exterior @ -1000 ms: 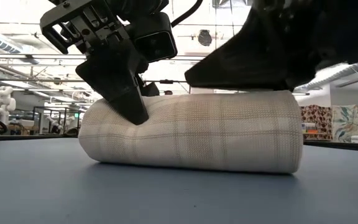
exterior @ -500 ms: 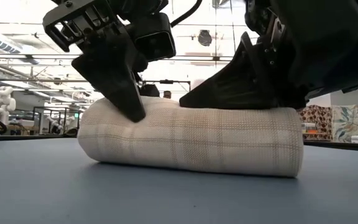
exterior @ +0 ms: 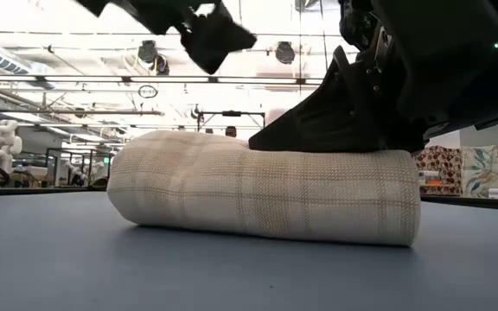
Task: Roll towel
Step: Roll the white towel
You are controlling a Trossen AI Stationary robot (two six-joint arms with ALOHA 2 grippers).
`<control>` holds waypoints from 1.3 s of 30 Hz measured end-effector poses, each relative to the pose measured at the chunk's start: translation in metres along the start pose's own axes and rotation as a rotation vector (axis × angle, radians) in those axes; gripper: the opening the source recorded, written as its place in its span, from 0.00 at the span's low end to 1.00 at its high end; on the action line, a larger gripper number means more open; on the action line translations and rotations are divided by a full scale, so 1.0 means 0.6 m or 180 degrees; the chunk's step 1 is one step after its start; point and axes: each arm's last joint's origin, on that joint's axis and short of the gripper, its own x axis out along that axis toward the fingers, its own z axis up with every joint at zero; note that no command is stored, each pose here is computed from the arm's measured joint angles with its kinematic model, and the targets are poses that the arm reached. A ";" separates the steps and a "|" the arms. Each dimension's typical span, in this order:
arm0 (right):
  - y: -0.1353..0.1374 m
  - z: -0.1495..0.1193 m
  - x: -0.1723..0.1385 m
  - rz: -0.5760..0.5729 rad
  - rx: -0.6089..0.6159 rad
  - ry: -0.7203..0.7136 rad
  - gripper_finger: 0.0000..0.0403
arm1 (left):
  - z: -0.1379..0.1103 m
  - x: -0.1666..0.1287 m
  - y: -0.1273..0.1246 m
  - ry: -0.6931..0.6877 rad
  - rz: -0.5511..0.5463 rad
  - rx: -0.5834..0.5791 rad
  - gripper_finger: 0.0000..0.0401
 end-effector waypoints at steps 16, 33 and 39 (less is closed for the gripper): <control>-0.001 -0.001 0.000 -0.0024 0.0077 -0.0014 0.03 | -0.166 0.100 -0.008 -0.0644 0.0681 -0.0283 0.16; -0.003 -0.004 0.000 -0.0048 0.0154 0.0038 0.03 | -0.179 0.083 -0.012 -0.0672 0.0635 -0.0283 0.04; 0.002 0.009 -0.004 0.0039 0.0051 -0.0043 0.03 | -0.158 0.069 -0.018 -0.0806 0.0551 -0.0148 0.04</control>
